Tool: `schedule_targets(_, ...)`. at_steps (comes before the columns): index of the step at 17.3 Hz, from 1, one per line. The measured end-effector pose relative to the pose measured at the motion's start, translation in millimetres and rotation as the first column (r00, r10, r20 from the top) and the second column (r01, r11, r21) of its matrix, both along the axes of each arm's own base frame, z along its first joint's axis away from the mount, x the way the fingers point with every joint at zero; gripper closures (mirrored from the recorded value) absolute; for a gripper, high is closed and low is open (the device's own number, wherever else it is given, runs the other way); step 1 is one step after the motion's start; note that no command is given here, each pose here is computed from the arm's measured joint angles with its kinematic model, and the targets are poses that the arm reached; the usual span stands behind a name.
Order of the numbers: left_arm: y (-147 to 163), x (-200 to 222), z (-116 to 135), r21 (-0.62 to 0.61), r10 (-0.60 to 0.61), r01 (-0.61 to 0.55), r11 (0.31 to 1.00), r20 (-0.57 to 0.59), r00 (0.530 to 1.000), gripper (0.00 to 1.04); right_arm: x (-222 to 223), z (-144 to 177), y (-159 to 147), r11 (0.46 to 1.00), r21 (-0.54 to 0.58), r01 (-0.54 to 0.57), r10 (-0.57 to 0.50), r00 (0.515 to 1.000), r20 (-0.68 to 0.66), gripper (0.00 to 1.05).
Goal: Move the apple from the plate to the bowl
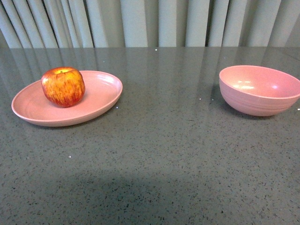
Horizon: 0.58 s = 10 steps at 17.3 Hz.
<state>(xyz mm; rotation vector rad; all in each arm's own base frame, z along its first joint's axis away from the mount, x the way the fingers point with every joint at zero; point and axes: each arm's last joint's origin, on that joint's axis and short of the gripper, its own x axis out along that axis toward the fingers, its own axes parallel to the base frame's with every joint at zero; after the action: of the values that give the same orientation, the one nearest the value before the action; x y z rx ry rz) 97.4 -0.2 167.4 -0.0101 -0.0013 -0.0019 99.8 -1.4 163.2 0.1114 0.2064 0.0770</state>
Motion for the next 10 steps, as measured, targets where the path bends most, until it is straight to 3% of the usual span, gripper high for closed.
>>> schedule_targets(6,0,0,0,0.000,0.000,0.000,1.000,0.000,1.000,0.07,24,62,-8,0.999,0.041,-0.022,0.015,0.986,0.164,0.07)
schedule_targets(7,0,0,0,0.000,0.000,0.000,1.000,0.000,1.000,0.07,75,110,-11,0.997,0.042,-0.063,0.053,0.979,0.198,0.07)
schedule_targets(8,0,0,0,0.000,0.000,0.000,1.000,0.000,1.000,0.07,139,135,-3,0.995,0.030,-0.096,0.093,0.991,0.098,0.07)
schedule_targets(9,0,0,0,0.000,0.000,0.000,1.000,0.000,1.000,0.07,179,136,3,0.995,0.020,-0.098,0.098,0.995,-0.014,0.07)
schedule_targets(10,0,0,0,0.000,0.000,0.000,1.000,0.000,1.000,0.07,192,135,5,0.995,0.018,-0.098,0.099,0.994,-0.049,0.07)
